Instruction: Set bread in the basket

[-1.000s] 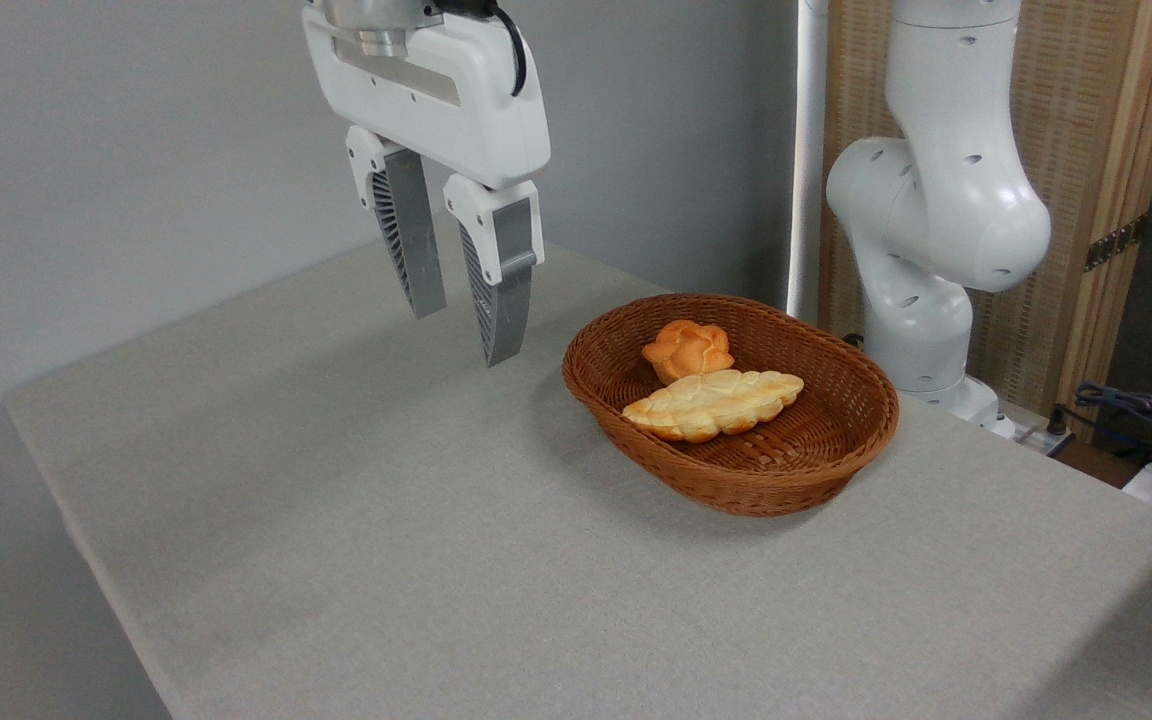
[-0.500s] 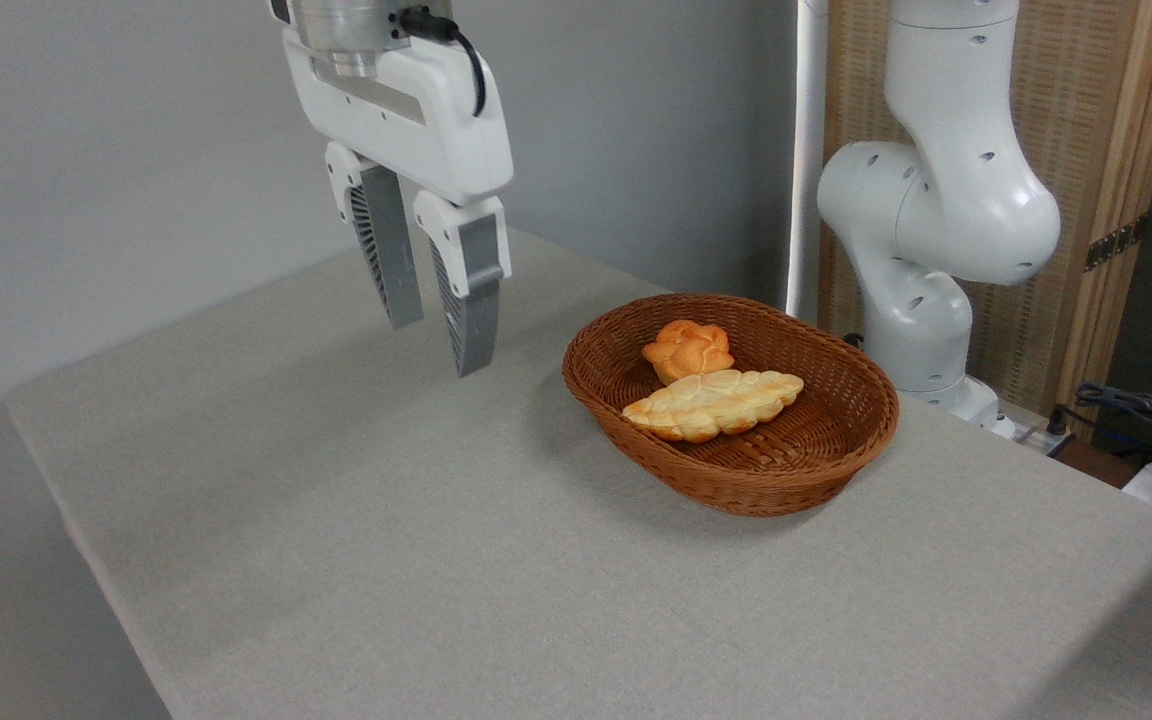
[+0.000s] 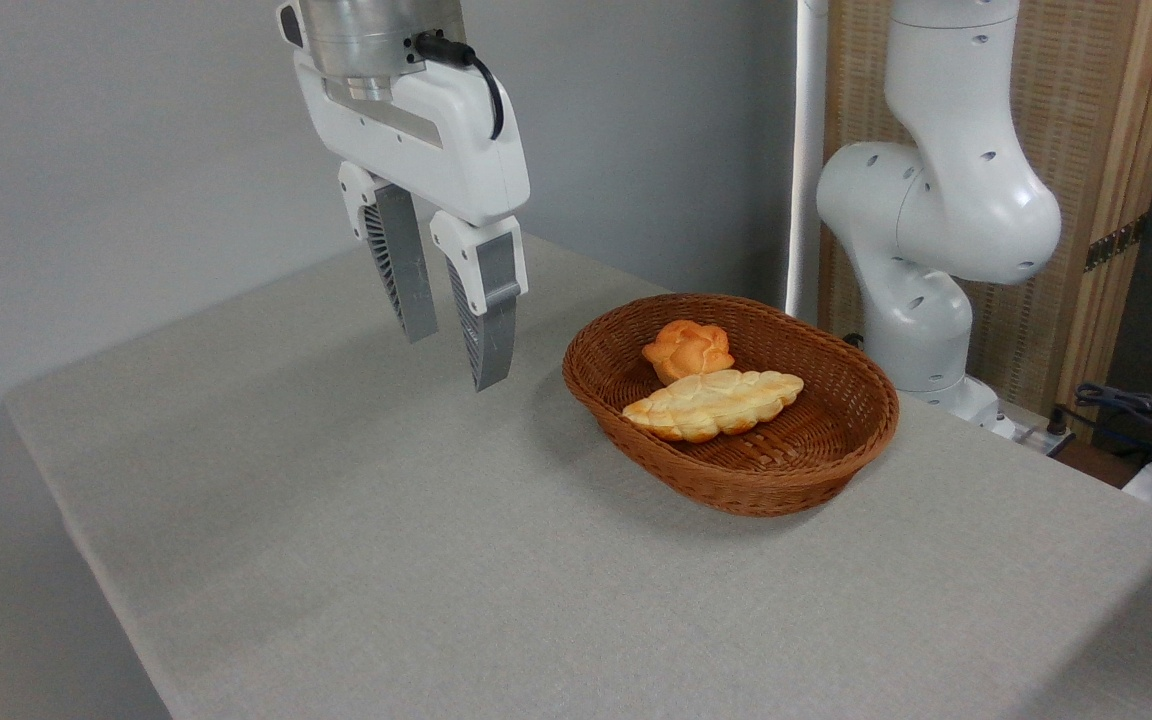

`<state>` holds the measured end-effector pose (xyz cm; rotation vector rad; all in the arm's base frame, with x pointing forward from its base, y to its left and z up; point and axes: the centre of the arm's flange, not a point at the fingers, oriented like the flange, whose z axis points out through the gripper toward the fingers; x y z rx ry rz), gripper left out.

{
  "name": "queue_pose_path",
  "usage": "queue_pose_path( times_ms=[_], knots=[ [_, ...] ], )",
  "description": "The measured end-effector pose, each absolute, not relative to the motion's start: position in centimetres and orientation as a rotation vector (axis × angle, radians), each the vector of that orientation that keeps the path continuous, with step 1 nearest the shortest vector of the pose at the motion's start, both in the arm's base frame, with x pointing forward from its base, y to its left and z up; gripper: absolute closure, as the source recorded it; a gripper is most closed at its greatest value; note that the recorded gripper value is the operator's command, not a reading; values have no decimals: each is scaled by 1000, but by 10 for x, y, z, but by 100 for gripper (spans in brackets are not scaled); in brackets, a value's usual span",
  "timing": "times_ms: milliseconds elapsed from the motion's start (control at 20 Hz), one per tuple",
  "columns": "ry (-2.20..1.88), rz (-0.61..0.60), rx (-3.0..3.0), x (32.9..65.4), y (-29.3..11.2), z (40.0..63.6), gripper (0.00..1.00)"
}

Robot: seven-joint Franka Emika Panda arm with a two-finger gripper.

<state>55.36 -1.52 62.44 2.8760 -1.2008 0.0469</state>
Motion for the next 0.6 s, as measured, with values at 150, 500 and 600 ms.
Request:
queue_pose_path(
  times_ms=[150,500,600],
  knots=[
    [-1200,38,2874,553,-15,624,0],
    [-1199,36,2874,553,-15,623,0],
    [-1197,37,2875,553,-14,623,0]
  ],
)
